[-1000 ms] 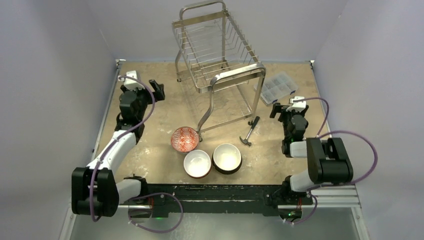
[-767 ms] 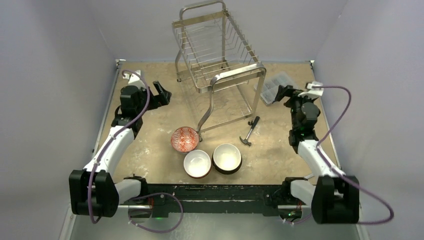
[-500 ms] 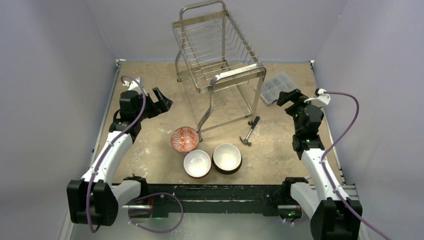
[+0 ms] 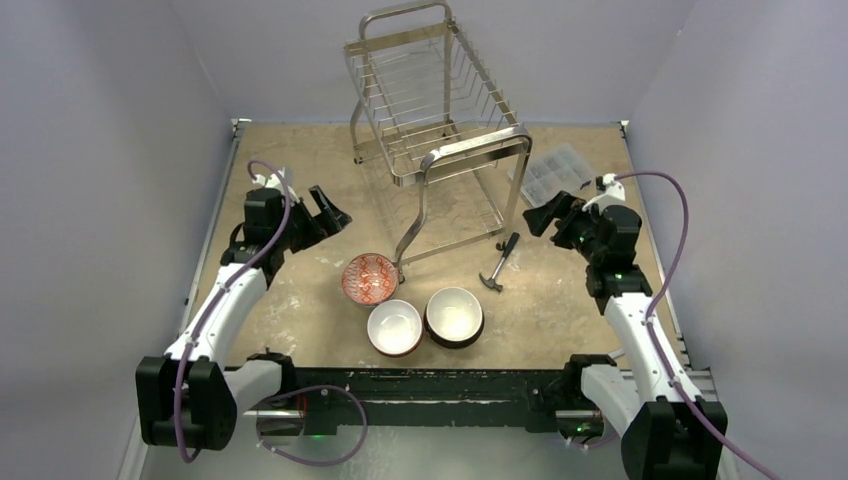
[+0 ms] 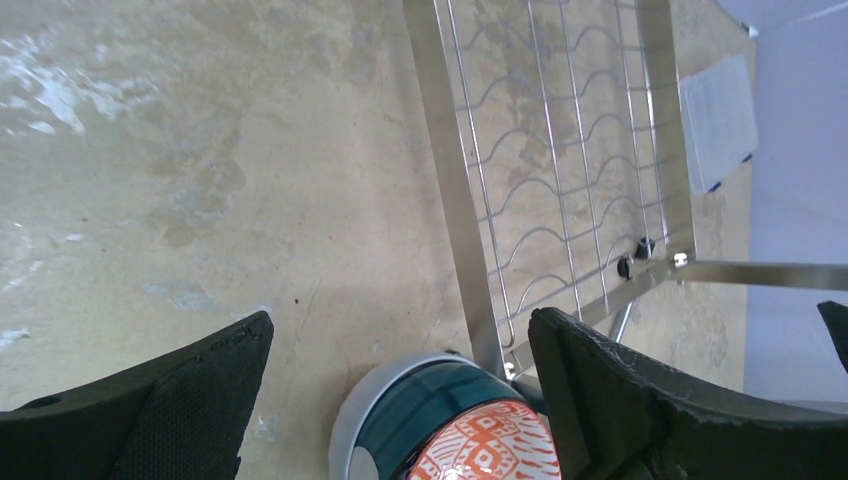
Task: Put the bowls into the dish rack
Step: Adjust the dish rack at the center of the board, then pick up the bowl from the center of the board.
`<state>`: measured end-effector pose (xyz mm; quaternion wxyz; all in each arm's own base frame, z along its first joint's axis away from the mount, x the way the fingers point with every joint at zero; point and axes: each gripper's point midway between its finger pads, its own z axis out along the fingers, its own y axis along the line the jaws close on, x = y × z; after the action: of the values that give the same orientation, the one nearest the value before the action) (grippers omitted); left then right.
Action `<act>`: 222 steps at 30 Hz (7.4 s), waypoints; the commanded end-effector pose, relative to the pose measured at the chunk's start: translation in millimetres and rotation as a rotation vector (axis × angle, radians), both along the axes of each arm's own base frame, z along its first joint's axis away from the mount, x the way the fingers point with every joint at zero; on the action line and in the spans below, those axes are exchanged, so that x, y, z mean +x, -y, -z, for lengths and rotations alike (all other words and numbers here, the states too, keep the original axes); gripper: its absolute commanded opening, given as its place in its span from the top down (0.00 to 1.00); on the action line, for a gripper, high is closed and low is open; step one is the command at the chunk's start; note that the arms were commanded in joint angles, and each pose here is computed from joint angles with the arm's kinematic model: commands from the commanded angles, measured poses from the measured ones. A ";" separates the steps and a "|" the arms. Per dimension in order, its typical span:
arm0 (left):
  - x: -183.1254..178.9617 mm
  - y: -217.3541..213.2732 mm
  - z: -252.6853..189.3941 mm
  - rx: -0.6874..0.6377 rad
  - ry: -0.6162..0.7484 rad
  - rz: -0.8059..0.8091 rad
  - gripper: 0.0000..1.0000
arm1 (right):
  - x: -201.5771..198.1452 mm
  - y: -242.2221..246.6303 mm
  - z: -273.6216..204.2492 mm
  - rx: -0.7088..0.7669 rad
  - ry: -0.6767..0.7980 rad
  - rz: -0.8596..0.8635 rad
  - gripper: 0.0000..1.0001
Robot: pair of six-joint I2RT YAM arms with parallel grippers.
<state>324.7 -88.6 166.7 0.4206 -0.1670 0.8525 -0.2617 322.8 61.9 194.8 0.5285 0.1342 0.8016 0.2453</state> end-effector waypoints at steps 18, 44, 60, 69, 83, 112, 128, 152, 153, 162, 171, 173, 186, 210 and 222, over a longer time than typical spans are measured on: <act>-54.9 107.1 -75.4 -0.183 0.438 0.435 0.04 | 10.5 -81.3 -25.7 -0.092 0.253 -0.423 0.04; -28.0 181.4 -76.6 0.076 0.499 0.415 0.15 | 11.0 -104.5 -91.1 -0.128 0.508 -0.550 0.57; -9.5 183.9 -65.9 0.138 0.428 0.371 0.26 | -36.4 -100.4 -107.4 -0.068 0.525 -0.549 1.00; -7.6 179.2 -59.0 0.151 0.405 0.345 0.30 | -63.0 -97.9 -120.4 -0.040 0.553 -0.548 1.00; -5.0 183.7 -70.0 0.138 0.415 0.348 0.35 | -38.0 -80.4 -89.7 -0.058 0.419 -0.405 0.52; -12.2 169.8 -77.9 0.117 0.432 0.293 0.28 | -1.2 -61.8 -72.9 -0.138 0.176 -0.292 0.21; -51.6 77.0 -44.6 0.184 0.253 -0.014 0.04 | -76.1 -72.8 -32.8 -0.061 0.077 -0.420 0.09; -79.4 106.2 -46.2 0.088 0.246 0.206 0.09 | -123.0 -120.3 65.5 0.056 -0.192 -0.647 0.29; -80.7 112.2 -46.0 0.075 0.250 0.234 0.09 | -124.6 -121.9 67.9 0.054 -0.200 -0.651 0.30; -78.5 131.0 -36.0 0.073 0.224 0.313 0.09 | -132.0 -138.5 84.1 0.010 -0.252 -0.682 0.44; -78.1 132.3 -47.0 0.066 0.256 0.323 0.09 | -134.6 -154.5 93.9 -0.062 -0.281 -0.692 0.58; -77.6 131.4 -48.6 0.067 0.262 0.319 0.09 | -134.8 -156.8 92.2 -0.076 -0.275 -0.694 0.65; -75.3 124.7 -57.8 0.085 0.290 0.293 0.09 | -133.8 -171.2 58.1 -0.080 -0.146 -0.754 1.00; -94.2 143.1 -44.7 -0.006 0.233 0.399 0.08 | -125.9 -177.4 21.8 -0.049 -0.048 -0.753 1.00; -106.2 160.0 -28.0 -0.061 0.180 0.491 0.08 | -129.3 -173.5 59.2 -0.084 -0.148 -0.751 0.95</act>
<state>222.9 -240.4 191.4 0.4217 0.0511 0.8269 -0.3684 187.9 227.8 127.9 0.3355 -0.1673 0.8523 0.3648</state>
